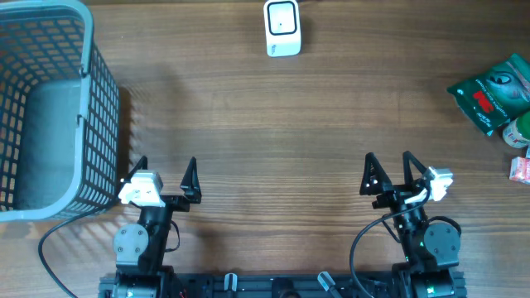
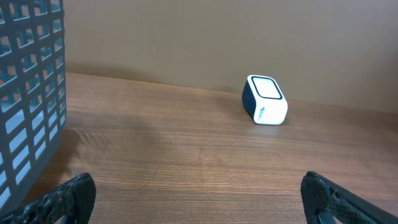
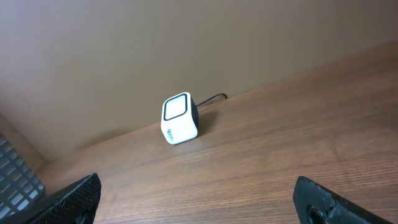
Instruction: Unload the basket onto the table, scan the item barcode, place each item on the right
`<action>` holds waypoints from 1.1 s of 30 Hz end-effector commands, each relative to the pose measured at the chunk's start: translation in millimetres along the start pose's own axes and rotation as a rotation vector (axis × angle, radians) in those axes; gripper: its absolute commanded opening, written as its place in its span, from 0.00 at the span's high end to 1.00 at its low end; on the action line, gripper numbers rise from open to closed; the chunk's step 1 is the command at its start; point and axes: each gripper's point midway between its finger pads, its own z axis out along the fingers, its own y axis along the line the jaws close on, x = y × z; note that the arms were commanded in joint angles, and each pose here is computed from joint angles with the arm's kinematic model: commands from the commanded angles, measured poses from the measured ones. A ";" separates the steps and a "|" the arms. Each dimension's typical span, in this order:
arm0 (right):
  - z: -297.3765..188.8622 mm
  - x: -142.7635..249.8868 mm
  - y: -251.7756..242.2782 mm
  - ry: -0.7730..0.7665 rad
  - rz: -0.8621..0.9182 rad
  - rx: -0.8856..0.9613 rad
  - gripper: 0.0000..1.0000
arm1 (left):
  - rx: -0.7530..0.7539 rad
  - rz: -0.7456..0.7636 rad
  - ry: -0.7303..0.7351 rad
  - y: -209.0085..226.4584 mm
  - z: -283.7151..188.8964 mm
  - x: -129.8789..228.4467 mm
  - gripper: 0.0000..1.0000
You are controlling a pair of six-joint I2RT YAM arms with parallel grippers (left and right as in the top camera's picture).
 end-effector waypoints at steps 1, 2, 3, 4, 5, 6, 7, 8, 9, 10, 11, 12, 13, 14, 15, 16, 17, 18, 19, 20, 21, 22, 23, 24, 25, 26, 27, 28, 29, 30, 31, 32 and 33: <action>-0.4 -2.0 0.1 -0.011 -0.194 0.003 0.00 | -0.026 -0.018 -0.003 5.5 -0.2 1.0 0.00; -0.4 -1.1 2.1 -0.007 -0.317 -0.009 0.00 | -0.026 -0.018 -0.003 5.5 -0.2 1.0 0.00; -0.4 -1.2 1.9 -0.008 -0.342 -0.008 0.00 | -0.026 -0.018 -0.003 5.5 -0.2 1.0 0.00; -0.4 -1.3 1.7 -0.008 -0.345 -0.007 0.00 | -0.026 -0.018 -0.003 5.5 -0.2 1.0 0.00; -0.4 -1.2 2.0 -0.008 -0.344 -0.008 0.00 | -0.026 -0.018 -0.003 5.5 -0.2 1.0 0.00; -0.4 -1.2 1.9 -0.008 -0.344 -0.008 0.00 | -0.026 -0.018 -0.003 5.4 -0.2 0.9 0.00; -0.4 -1.2 1.9 -0.008 -0.344 -0.008 0.00 | -0.026 -0.018 -0.003 5.5 -0.2 1.0 0.00; -0.4 -1.2 1.9 -0.008 -0.344 -0.008 0.00 | -0.026 -0.018 -0.003 5.5 -0.2 1.0 0.00; -0.4 -1.2 1.9 -0.008 -0.344 -0.008 0.00 | -0.026 -0.018 -0.003 5.5 -0.2 1.0 0.00; -0.4 -1.2 2.0 -0.008 -0.344 -0.008 0.00 | -0.026 -0.018 -0.003 5.5 -0.2 1.0 0.00; -0.4 -1.2 1.9 -0.008 -0.344 -0.008 0.00 | -0.026 -0.018 -0.003 5.5 -0.2 1.0 0.00; -0.4 -1.2 1.9 -0.008 -0.345 -0.008 0.00 | -0.026 -0.018 -0.003 5.5 -0.2 1.0 0.00; -0.4 -1.2 1.9 -0.008 -0.344 -0.007 0.00 | -0.026 -0.018 -0.003 5.5 -0.2 1.0 0.00; -0.4 -1.2 1.9 -0.008 -0.344 -0.007 0.00 | -0.026 -0.018 -0.003 5.5 -0.2 1.0 0.00; -0.4 -1.2 1.9 -0.008 -0.345 -0.008 0.00 | -0.026 -0.018 -0.003 5.5 -0.2 1.0 0.00; -0.4 -1.2 1.9 -0.008 -0.344 -0.008 0.00 | -0.026 -0.018 -0.003 5.5 -0.2 1.0 0.00; -0.4 -1.2 1.9 -0.008 -0.344 -0.008 0.00 | -0.026 -0.018 -0.003 5.5 -0.2 1.0 0.00; -0.4 -1.2 1.9 -0.008 -0.345 -0.008 0.00 | -0.026 -0.018 -0.003 5.4 -0.2 1.1 0.00; -0.4 -1.2 1.9 -0.008 -0.344 -0.008 0.00 | -0.026 -0.018 -0.003 5.5 -0.2 1.0 0.00; -0.4 -1.2 1.9 -0.008 -0.344 -0.008 0.01 | -0.026 -0.018 -0.003 5.5 -0.2 1.0 0.00; -0.4 -1.2 1.9 -0.008 -0.344 -0.008 0.00 | -0.026 -0.018 -0.003 5.5 -0.2 1.0 0.00; -0.4 -1.2 1.9 -0.008 -0.344 -0.008 0.00 | -0.026 -0.018 -0.003 5.5 -0.2 1.0 0.00; -0.4 -1.2 1.9 -0.008 -0.344 -0.008 0.00 | -0.026 -0.018 -0.003 5.5 -0.2 1.0 0.00; -0.4 -1.2 1.9 -0.008 -0.344 -0.008 0.00 | -0.026 -0.018 -0.003 5.4 -0.2 1.1 0.00; -0.4 -1.2 1.9 -0.008 -0.344 -0.008 0.00 | -0.026 -0.018 -0.003 5.5 -0.2 1.0 0.00; -0.4 -1.2 1.9 -0.008 -0.345 -0.008 0.00 | -0.026 -0.018 -0.003 5.4 -0.2 1.1 0.00; -0.4 -1.2 1.9 -0.008 -0.345 -0.008 0.00 | -0.026 -0.018 -0.003 5.5 -0.2 1.0 0.00; -0.4 -1.2 1.9 -0.008 -0.344 -0.008 0.00 | -0.026 -0.018 -0.003 5.5 -0.2 1.0 0.00; -0.4 -1.2 1.9 -0.008 -0.344 -0.008 0.00 | -0.026 -0.018 -0.003 5.4 -0.2 1.1 0.00; -0.4 -1.2 1.9 -0.008 -0.345 -0.008 0.00 | -0.026 -0.018 -0.003 5.5 -0.2 1.0 0.00; -0.4 -1.2 1.9 -0.008 -0.345 -0.008 0.00 | -0.026 -0.018 -0.003 5.5 -0.2 1.0 0.00; -0.4 -1.2 1.9 -0.008 -0.344 -0.008 0.00 | -0.026 -0.018 -0.003 5.5 -0.2 1.0 0.00; -0.4 -1.2 1.9 -0.008 -0.344 -0.008 0.00 | -0.026 -0.018 -0.003 5.5 -0.2 1.0 0.00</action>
